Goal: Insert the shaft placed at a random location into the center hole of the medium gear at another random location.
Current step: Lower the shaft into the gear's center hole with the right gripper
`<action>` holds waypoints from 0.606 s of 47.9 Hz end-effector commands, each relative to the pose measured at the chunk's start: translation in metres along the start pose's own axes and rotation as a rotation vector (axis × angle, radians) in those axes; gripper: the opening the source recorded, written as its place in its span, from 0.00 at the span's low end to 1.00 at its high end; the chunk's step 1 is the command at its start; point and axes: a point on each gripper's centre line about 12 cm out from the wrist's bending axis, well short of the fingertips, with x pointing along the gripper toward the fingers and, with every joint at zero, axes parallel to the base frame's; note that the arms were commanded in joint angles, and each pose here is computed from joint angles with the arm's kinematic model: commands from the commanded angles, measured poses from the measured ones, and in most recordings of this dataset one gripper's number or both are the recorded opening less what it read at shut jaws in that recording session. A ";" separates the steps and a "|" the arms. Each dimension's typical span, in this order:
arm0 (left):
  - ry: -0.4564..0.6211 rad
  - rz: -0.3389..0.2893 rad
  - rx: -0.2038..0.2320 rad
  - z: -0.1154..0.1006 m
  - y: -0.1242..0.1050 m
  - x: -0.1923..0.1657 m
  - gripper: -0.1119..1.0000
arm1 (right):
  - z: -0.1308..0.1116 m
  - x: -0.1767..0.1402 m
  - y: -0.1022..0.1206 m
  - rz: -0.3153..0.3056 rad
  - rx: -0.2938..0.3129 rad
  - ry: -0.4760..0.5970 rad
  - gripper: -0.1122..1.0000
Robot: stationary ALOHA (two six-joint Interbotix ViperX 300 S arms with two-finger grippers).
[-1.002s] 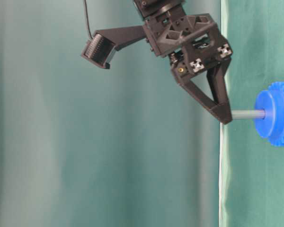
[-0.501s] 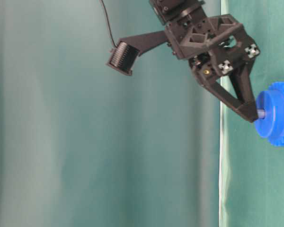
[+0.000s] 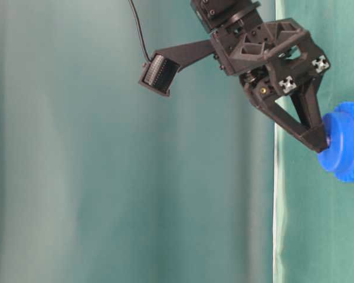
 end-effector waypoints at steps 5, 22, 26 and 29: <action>-0.023 0.002 0.005 0.008 0.000 0.003 0.10 | 0.013 0.000 -0.002 -0.004 -0.003 -0.032 0.23; -0.023 0.002 0.005 0.008 0.000 0.003 0.10 | 0.018 0.000 0.001 0.002 -0.008 -0.044 0.90; -0.023 0.002 0.005 0.008 0.000 0.003 0.10 | 0.022 -0.003 0.002 0.005 -0.011 -0.052 0.86; -0.023 0.002 0.005 0.008 0.000 0.003 0.10 | 0.027 -0.006 0.003 0.007 -0.011 -0.057 0.84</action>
